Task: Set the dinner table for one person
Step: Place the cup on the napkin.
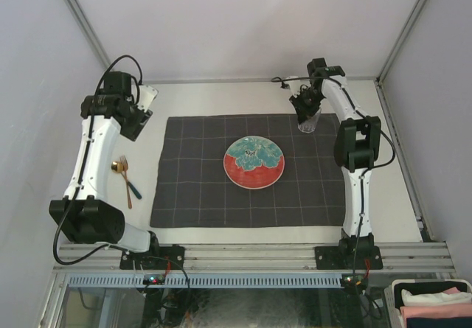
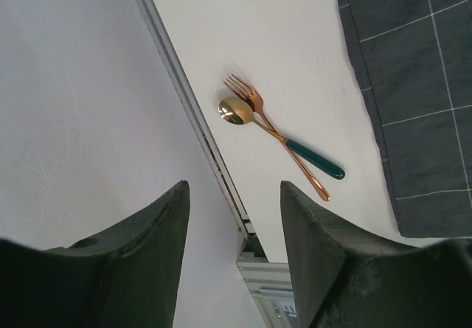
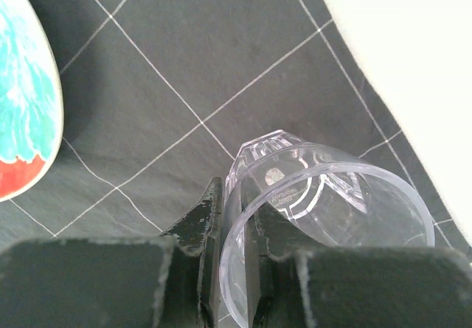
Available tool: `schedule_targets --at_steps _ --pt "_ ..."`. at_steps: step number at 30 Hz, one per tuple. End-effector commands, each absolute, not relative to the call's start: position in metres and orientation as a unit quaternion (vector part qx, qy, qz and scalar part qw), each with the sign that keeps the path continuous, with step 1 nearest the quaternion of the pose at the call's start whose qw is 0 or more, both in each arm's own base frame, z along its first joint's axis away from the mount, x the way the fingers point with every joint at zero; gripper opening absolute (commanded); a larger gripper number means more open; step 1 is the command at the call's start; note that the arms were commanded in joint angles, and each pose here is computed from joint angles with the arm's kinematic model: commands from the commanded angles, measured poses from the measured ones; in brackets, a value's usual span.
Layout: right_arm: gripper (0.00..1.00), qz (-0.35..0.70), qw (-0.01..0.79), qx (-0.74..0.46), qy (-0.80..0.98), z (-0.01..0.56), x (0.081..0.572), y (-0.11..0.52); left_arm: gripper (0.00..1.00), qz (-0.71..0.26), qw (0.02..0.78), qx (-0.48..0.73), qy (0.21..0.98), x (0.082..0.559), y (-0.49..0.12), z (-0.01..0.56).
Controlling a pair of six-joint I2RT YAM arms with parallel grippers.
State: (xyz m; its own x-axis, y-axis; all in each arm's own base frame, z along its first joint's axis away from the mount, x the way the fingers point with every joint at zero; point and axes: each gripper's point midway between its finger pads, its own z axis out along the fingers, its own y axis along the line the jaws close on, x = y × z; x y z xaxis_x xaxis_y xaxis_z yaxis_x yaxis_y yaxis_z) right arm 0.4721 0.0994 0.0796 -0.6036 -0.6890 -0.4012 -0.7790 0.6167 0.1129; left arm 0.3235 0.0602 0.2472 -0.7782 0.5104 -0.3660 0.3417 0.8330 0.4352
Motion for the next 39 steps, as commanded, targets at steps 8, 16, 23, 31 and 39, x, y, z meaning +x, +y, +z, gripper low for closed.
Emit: schedule_targets --at_steps 8,16,23,31,39 --pt "0.00 0.150 0.205 -0.431 0.866 0.089 0.491 0.120 0.56 0.196 0.251 0.224 0.921 0.335 0.059 0.264" --pt "0.00 0.158 0.204 -0.424 0.868 0.076 0.494 0.132 0.55 0.199 0.249 0.232 0.919 0.336 0.056 0.268" --pt "0.00 0.164 0.197 -0.435 0.863 0.067 0.490 0.144 0.55 0.201 0.248 0.236 0.918 0.334 0.057 0.271" --pt "0.00 0.160 0.183 -0.437 0.866 0.061 0.483 0.138 0.55 0.200 0.248 0.236 0.918 0.332 0.056 0.270" --pt "0.00 0.158 0.174 -0.428 0.873 0.059 0.478 0.125 0.55 0.194 0.248 0.240 0.918 0.334 0.054 0.267"
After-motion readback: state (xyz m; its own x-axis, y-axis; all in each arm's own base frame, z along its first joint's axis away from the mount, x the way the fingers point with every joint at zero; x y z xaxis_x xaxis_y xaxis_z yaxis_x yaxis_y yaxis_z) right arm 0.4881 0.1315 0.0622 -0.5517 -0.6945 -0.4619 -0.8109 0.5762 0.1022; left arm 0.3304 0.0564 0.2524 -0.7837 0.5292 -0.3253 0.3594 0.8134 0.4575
